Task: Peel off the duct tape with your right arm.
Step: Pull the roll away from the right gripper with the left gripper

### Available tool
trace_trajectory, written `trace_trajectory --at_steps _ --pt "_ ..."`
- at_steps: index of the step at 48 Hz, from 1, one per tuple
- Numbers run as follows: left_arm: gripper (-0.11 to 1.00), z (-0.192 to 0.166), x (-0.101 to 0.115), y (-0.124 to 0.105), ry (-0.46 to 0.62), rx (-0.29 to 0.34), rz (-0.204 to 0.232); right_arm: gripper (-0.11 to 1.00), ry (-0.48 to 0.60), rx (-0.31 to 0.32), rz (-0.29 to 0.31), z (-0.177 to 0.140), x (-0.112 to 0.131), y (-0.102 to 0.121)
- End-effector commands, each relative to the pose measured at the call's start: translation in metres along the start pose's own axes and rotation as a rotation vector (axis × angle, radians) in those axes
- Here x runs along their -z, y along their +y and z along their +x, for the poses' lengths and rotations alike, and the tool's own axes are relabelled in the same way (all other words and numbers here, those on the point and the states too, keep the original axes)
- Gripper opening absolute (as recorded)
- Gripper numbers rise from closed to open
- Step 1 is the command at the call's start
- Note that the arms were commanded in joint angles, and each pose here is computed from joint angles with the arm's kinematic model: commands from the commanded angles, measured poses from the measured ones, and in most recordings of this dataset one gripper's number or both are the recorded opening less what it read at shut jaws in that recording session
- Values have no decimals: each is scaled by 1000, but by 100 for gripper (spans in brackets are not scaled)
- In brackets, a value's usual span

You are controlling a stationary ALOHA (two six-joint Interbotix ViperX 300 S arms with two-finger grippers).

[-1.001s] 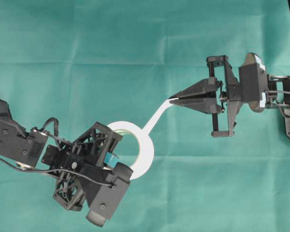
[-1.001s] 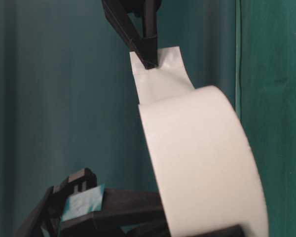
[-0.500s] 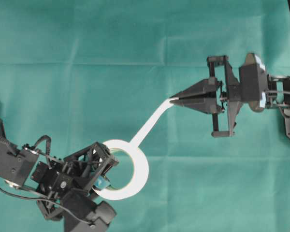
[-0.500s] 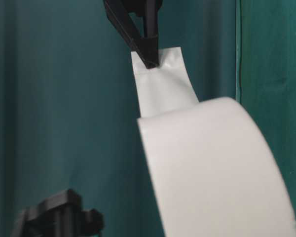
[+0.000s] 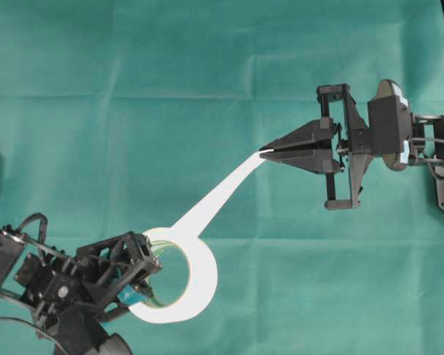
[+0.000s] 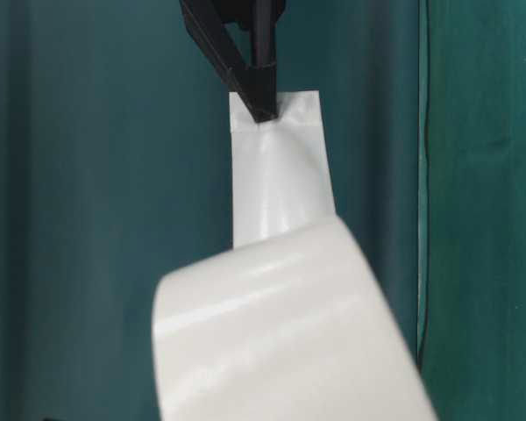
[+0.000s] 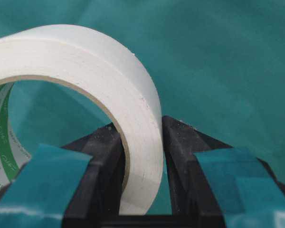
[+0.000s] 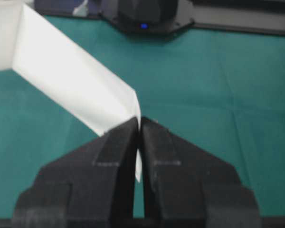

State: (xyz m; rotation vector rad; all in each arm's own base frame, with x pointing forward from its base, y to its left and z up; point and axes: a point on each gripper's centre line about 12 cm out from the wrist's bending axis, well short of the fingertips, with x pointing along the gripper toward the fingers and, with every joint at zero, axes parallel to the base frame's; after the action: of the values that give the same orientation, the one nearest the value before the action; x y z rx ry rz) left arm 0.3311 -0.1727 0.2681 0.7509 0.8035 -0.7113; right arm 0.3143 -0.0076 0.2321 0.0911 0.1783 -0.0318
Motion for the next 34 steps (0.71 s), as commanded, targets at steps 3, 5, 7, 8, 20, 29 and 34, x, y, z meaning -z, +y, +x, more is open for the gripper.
trace_trajectory --at_steps 3,5,7,8,20,29,34 --pt "21 -20 -24 -18 -109 -10 78 -9 -37 15 8 -2 -10 -5" --pt "21 -22 -27 -21 -125 -14 103 -9 -35 15 8 -2 -10 -5" --pt "21 -24 -31 -24 -146 -20 138 -9 -35 14 8 -3 -9 -4" --pt "21 -25 -33 -25 -156 -23 154 -9 -35 14 8 -2 -10 -4" --pt "21 -32 -38 -34 -228 -58 262 -9 -31 17 13 -1 -8 -5" --pt "21 -35 -34 -36 -270 -90 263 -9 -28 19 18 -1 -7 -5" --pt "21 -36 -34 -36 -290 -104 262 -9 -28 19 18 -1 -7 -5"
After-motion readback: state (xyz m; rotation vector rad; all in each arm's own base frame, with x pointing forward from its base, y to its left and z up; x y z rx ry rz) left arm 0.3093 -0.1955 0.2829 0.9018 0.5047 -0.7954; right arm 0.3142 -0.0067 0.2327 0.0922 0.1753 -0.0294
